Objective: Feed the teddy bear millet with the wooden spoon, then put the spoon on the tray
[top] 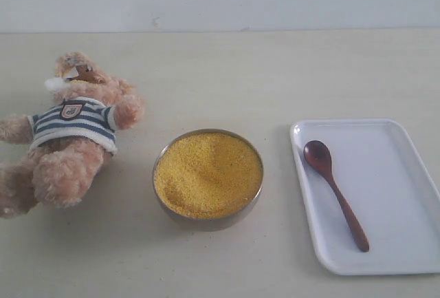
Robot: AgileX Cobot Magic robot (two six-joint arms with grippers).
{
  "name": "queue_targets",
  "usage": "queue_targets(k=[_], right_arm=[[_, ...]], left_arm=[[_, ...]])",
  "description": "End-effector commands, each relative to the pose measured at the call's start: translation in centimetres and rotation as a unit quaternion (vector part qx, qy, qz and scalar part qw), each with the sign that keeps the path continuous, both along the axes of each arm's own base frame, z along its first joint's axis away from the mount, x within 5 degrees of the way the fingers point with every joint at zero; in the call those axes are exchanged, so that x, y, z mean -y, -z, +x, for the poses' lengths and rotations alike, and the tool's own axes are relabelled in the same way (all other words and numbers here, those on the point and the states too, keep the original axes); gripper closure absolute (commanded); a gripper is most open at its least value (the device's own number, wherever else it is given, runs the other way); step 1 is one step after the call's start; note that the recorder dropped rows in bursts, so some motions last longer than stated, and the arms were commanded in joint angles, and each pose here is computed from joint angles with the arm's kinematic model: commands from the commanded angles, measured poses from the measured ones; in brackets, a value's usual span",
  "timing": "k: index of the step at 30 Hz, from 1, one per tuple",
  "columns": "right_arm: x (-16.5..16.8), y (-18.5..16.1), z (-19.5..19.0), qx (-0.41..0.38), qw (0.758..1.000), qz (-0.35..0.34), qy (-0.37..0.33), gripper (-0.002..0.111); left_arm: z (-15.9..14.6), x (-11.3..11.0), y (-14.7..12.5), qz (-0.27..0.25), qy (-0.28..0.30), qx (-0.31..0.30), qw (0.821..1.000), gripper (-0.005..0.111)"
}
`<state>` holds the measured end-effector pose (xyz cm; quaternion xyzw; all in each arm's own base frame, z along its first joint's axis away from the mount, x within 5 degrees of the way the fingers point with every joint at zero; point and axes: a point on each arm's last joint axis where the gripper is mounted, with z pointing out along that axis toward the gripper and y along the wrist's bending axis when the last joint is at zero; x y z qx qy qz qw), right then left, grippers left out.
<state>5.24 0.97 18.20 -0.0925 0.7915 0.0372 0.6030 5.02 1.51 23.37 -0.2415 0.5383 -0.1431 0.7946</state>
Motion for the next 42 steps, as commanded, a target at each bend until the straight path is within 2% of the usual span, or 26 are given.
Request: queue_targets(k=[1, 3, 5, 8, 12, 16, 17, 19, 20, 21, 23, 25, 26, 28, 30, 32, 38, 39, 42], right_arm=[[0.0, 0.1, 0.0, 0.003, 1.000, -0.002, 0.001, 0.109], [0.0, 0.1, 0.0, 0.003, 1.000, -0.002, 0.001, 0.109], [0.0, 0.1, 0.0, 0.003, 1.000, -0.002, 0.001, 0.109], [0.0, 0.1, 0.0, 0.003, 1.000, -0.002, 0.001, 0.109], [0.0, 0.1, 0.0, 0.003, 1.000, -0.002, 0.001, 0.109], [0.0, 0.1, 0.0, 0.003, 1.000, -0.002, 0.001, 0.109], [0.0, 0.1, 0.0, 0.003, 1.000, -0.002, 0.001, 0.109], [0.0, 0.1, 0.0, 0.003, 1.000, -0.002, 0.001, 0.109], [0.0, 0.1, 0.0, 0.003, 1.000, -0.002, 0.001, 0.109], [0.0, 0.1, 0.0, 0.003, 1.000, -0.002, 0.001, 0.109], [0.0, 0.1, 0.0, 0.003, 1.000, -0.002, 0.001, 0.109], [0.0, 0.1, 0.0, 0.003, 1.000, -0.002, 0.001, 0.109], [0.0, 0.1, 0.0, 0.003, 1.000, -0.002, 0.001, 0.109], [0.0, 0.1, 0.0, 0.003, 1.000, -0.002, 0.000, 0.109], [0.0, 0.1, 0.0, 0.003, 1.000, -0.002, 0.000, 0.109], [0.0, 0.1, 0.0, 0.003, 1.000, -0.002, 0.000, 0.109], [0.0, 0.1, 0.0, 0.003, 1.000, -0.002, 0.000, 0.109], [0.0, 0.1, 0.0, 0.003, 1.000, -0.002, 0.000, 0.109], [0.0, 0.1, 0.0, 0.003, 1.000, -0.002, 0.000, 0.109]], left_arm=[[-0.8, 0.1, -2.1, -0.086, 0.041, 0.112, 0.989, 0.102], [-1.3, 0.7, -4.0, -0.023, 0.052, 0.136, 0.989, 0.102], [-1.8, 1.2, -6.1, 0.016, 0.064, 0.159, 0.985, 0.103], [-0.8, 1.4, -9.3, 0.053, 0.063, 0.131, 0.988, 0.103], [3.0, 0.9, -12.8, 0.121, 0.040, 0.008, 0.992, 0.103], [7.5, -0.7, -13.7, 0.132, -0.001, -0.157, 0.979, 0.103], [8.8, -1.1, -13.3, 0.134, -0.012, -0.211, 0.968, 0.103], [11.1, -1.7, -12.0, 0.152, -0.021, -0.333, 0.930, 0.103], [12.2, -1.6, -11.4, 0.180, -0.007, -0.396, 0.900, 0.103], [13.3, -1.3, -10.4, 0.178, 0.018, -0.457, 0.871, 0.103], [15.4, -0.1, -9.1, 0.184, 0.094, -0.533, 0.820, 0.103], [16.9, 1.1, -8.5, 0.188, 0.160, -0.562, 0.789, 0.103], [17.8, 1.9, -7.9, 0.172, 0.202, -0.577, 0.773, 0.103], [19.1, 3.0, -7.2, 0.163, 0.257, -0.580, 0.756, 0.101], [20.1, 4.0, -6.3, 0.167, 0.307, -0.573, 0.741, 0.091], [20.8, 4.6, -5.5, 0.159, 0.340, -0.568, 0.733, 0.074], [22.0, 4.8, -3.6, 0.147, 0.352, -0.591, 0.711, 0.002], [22.1, 4.8, -3.3, 0.145, 0.352, -0.595, 0.708, -0.003], [22.7, 4.8, -2.1, 0.138, 0.356, -0.611, 0.694, -0.003]])
